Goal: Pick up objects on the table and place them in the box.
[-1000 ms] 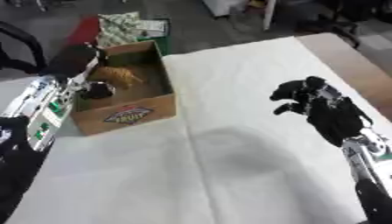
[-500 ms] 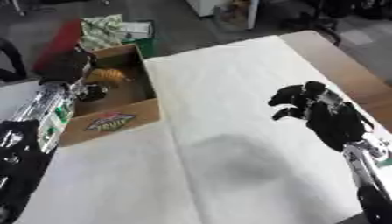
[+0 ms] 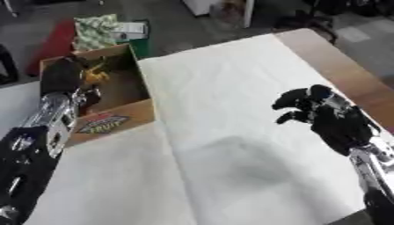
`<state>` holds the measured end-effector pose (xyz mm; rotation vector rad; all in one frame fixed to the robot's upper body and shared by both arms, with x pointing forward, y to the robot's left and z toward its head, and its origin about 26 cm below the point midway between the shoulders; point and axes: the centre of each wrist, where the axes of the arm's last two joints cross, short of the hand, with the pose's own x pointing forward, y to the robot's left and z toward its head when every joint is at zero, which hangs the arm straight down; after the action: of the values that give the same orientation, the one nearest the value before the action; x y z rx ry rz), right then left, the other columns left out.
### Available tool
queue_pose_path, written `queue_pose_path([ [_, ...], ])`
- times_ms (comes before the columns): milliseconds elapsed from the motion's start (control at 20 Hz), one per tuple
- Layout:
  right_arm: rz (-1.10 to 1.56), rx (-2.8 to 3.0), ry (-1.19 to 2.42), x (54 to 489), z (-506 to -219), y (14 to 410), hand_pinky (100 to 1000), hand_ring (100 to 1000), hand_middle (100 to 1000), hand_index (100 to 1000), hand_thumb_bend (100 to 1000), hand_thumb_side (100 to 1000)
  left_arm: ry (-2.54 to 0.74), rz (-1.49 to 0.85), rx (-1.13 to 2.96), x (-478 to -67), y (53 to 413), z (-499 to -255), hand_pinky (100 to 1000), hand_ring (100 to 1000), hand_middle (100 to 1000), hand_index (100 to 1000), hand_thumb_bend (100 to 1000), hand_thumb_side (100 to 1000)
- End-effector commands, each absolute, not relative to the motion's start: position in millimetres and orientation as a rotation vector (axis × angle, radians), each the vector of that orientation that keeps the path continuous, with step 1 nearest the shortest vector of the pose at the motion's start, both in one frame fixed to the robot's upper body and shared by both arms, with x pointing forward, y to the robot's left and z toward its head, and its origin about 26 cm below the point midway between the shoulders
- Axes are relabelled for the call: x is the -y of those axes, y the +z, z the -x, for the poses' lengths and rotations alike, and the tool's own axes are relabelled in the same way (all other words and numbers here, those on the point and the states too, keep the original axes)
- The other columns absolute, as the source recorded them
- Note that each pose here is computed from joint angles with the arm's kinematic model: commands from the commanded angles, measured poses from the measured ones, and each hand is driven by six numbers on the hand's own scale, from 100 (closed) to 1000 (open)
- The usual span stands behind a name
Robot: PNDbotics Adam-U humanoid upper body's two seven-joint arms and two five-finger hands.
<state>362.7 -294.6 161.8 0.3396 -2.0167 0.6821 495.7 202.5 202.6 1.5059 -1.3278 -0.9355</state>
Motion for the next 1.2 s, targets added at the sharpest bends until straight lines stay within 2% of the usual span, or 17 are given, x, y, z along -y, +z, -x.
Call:
queue_pose_path([
  [50, -0.33, 2.036, 0.704, 295, -363, 170, 652, 790, 692, 774, 100, 958, -0.907, -1.531, 1.35, -205, 214, -497, 777, 830, 815, 840, 446, 714],
  [100, -0.329, 2.033, 0.704, 295, -363, 169, 651, 790, 692, 774, 100, 958, -0.914, -1.521, 1.35, -205, 212, -496, 786, 839, 824, 846, 484, 757],
  [200, -0.328, 2.028, 0.702, 296, -362, 168, 651, 790, 691, 774, 100, 957, -0.937, -1.482, 1.34, -206, 206, -496, 826, 877, 865, 883, 621, 926],
  [350, -0.326, 2.023, 0.698, 297, -362, 166, 651, 790, 691, 774, 100, 956, -0.979, -1.407, 1.311, -210, 198, -496, 848, 895, 886, 899, 654, 986],
  [800, -0.326, 2.009, 0.688, 299, -361, 162, 651, 790, 691, 773, 100, 950, -1.067, -1.187, 1.23, -229, 182, -498, 863, 895, 876, 881, 767, 1000],
  [900, -0.324, 2.006, 0.685, 299, -360, 161, 651, 790, 691, 772, 100, 950, -1.086, -1.146, 1.22, -234, 184, -499, 848, 885, 868, 864, 808, 1000],
  [1050, -0.321, 2.0, 0.681, 300, -360, 159, 651, 790, 690, 772, 100, 950, -1.131, -1.12, 1.205, -241, 190, -499, 849, 894, 880, 867, 932, 1000],
  [1200, -0.319, 1.995, 0.678, 301, -359, 158, 651, 790, 690, 771, 100, 950, -1.189, -1.134, 1.203, -246, 202, -498, 844, 889, 879, 869, 922, 1000],
])
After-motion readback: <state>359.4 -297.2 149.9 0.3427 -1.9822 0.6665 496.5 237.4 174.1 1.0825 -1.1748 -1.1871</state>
